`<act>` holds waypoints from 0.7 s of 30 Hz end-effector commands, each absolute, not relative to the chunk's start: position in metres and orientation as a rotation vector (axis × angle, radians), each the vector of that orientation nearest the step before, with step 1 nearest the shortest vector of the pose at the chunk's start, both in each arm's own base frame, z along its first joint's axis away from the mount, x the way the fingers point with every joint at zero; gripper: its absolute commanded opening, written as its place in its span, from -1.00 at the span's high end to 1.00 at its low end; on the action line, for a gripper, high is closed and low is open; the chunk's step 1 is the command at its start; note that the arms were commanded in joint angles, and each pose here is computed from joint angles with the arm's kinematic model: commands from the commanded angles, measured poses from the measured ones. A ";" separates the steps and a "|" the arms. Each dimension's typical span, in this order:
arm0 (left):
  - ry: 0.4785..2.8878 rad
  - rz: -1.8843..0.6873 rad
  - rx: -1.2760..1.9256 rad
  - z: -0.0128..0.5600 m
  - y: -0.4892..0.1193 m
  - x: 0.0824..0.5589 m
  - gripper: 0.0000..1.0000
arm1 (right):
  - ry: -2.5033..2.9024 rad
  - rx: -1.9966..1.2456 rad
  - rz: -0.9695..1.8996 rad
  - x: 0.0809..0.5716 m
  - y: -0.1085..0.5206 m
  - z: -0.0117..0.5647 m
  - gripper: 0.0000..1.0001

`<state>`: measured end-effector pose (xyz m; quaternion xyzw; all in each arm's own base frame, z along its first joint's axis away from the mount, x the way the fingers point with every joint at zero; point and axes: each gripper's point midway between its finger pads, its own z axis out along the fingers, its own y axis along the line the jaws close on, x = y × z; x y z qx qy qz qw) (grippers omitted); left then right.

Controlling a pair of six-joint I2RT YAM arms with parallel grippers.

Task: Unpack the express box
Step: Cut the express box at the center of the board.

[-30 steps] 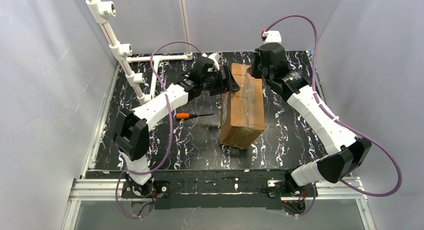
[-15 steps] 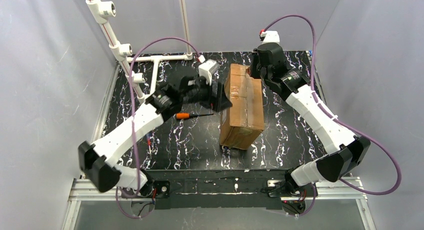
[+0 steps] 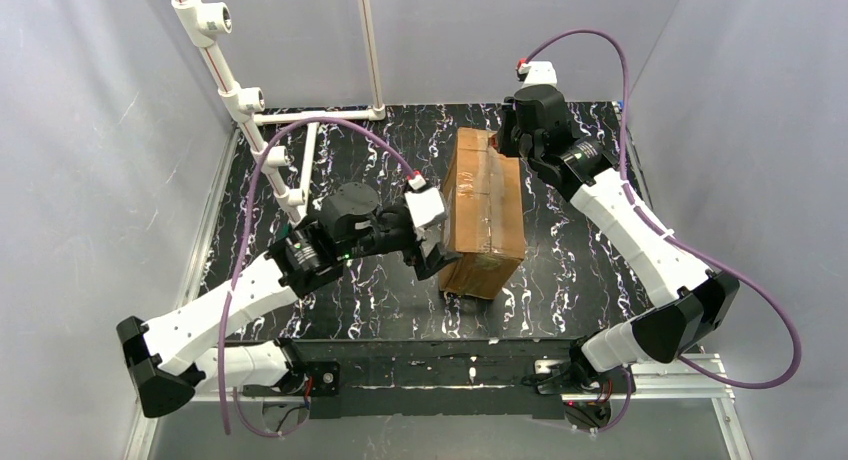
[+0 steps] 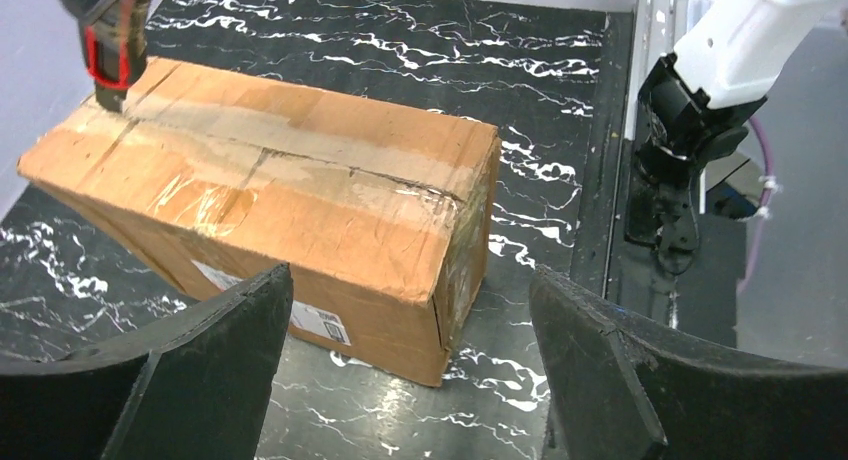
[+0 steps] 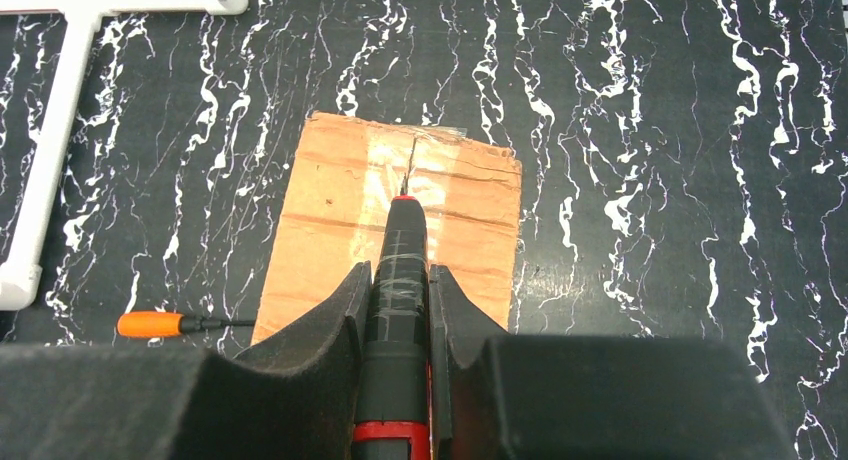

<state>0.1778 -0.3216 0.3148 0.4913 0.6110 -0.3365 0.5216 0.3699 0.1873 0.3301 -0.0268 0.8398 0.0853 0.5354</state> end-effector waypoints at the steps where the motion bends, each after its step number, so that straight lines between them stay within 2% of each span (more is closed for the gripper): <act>1: 1.359 -0.714 1.257 0.314 -0.334 0.184 -0.73 | 2.022 -0.080 0.215 0.366 0.192 0.332 0.97; 11: 1.329 -0.684 1.363 0.297 -0.368 0.179 -0.73 | 2.087 -0.057 0.209 0.363 0.192 0.328 0.97; 21: 1.326 -0.654 1.316 0.278 -0.400 0.190 -0.67 | 2.123 -0.040 0.198 0.361 0.194 0.323 0.97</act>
